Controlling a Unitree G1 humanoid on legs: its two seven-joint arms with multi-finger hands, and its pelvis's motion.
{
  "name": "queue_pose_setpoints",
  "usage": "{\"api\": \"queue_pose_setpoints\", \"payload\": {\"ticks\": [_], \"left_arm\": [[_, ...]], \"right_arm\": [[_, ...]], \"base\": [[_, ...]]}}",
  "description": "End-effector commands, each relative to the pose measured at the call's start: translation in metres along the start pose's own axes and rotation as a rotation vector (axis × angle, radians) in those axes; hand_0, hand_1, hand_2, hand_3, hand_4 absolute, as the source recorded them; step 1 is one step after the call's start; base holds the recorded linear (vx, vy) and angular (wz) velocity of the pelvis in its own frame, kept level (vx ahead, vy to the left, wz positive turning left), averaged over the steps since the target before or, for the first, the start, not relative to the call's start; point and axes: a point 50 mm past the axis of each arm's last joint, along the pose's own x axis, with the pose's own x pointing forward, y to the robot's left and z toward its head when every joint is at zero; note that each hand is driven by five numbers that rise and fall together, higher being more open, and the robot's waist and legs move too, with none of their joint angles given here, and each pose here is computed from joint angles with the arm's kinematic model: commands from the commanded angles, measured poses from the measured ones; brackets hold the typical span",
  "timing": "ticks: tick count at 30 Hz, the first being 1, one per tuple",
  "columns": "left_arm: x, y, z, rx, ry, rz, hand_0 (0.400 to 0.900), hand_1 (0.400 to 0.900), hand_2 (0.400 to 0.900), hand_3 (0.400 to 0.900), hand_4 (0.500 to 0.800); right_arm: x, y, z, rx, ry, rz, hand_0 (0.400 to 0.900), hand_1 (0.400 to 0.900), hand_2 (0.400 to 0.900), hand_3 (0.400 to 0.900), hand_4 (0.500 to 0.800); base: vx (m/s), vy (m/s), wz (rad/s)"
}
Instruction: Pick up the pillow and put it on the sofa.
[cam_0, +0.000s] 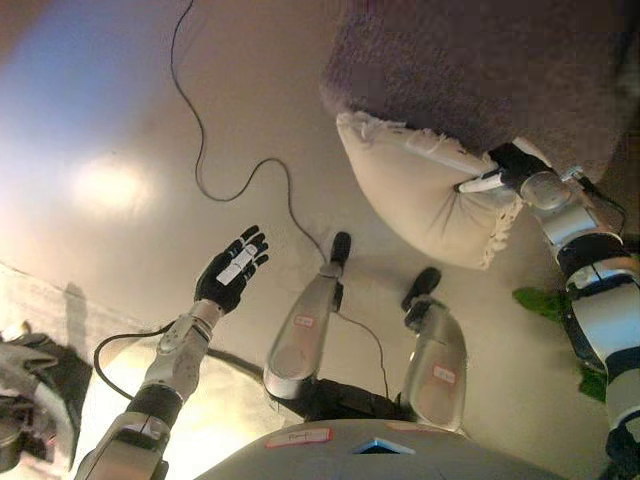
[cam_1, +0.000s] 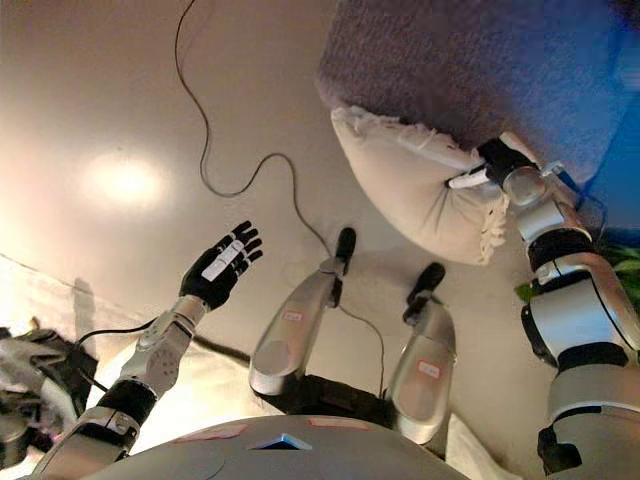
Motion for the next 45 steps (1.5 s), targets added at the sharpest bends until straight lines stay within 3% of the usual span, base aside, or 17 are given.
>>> {"api": "queue_pose_setpoints", "payload": {"ticks": [1, 7, 12, 21, 29, 41, 44, 45], "left_arm": [[-0.020, 0.023, -0.010, 0.051, 0.042, 0.087, 0.900, 0.900, 0.900, 0.900, 0.800], [-0.043, 0.038, -0.042, 0.073, 0.176, 0.192, 0.900, 0.900, 0.900, 0.900, 0.800], [-0.059, 0.044, -0.067, 0.096, 0.290, 0.238, 0.900, 0.900, 0.900, 0.900, 0.800], [-0.077, 0.052, -0.085, 0.129, 0.393, 0.256, 0.900, 0.900, 0.900, 0.900, 0.800], [-0.076, 0.055, -0.077, 0.160, 0.377, 0.221, 0.900, 0.900, 0.900, 0.900, 0.800], [-0.060, 0.046, -0.060, 0.158, 0.288, 0.147, 0.900, 0.900, 0.900, 0.900, 0.800], [-0.055, 0.043, -0.055, 0.148, 0.259, 0.126, 0.900, 0.900, 0.900, 0.900, 0.800], [-0.052, 0.041, -0.054, 0.139, 0.248, 0.122, 0.900, 0.900, 0.900, 0.900, 0.800]], "right_arm": [[-0.019, -0.045, 0.042, -0.005, -0.274, -0.052, 0.400, 0.400, 0.400, 0.400, 0.500], [-0.036, -0.030, 0.039, -0.060, -0.339, 0.145, 0.400, 0.400, 0.400, 0.400, 0.500], [-0.055, -0.042, 0.068, -0.027, -0.511, 0.269, 0.400, 0.400, 0.400, 0.400, 0.500], [-0.072, -0.108, 0.106, 0.032, -0.631, 0.227, 0.400, 0.400, 0.400, 0.400, 0.500], [-0.082, -0.158, 0.113, 0.122, -0.581, 0.068, 0.400, 0.400, 0.400, 0.400, 0.500], [-0.076, -0.171, 0.098, 0.195, -0.430, -0.019, 0.400, 0.400, 0.400, 0.400, 0.500], [-0.075, -0.182, 0.083, 0.244, -0.305, -0.152, 0.400, 0.400, 0.400, 0.400, 0.500], [-0.076, -0.190, 0.072, 0.267, -0.218, -0.273, 0.606, 0.606, 0.606, 0.606, 0.624]], "base": [[0.216, -0.062, -0.02], [0.239, -0.042, -0.01], [0.208, -0.021, 0.05], [0.119, -0.015, 0.12], [-0.005, -0.027, 0.25], [-0.068, -0.014, 0.05], [-0.089, -0.002, 0.05], [-0.107, 0.028, -0.06]]}}
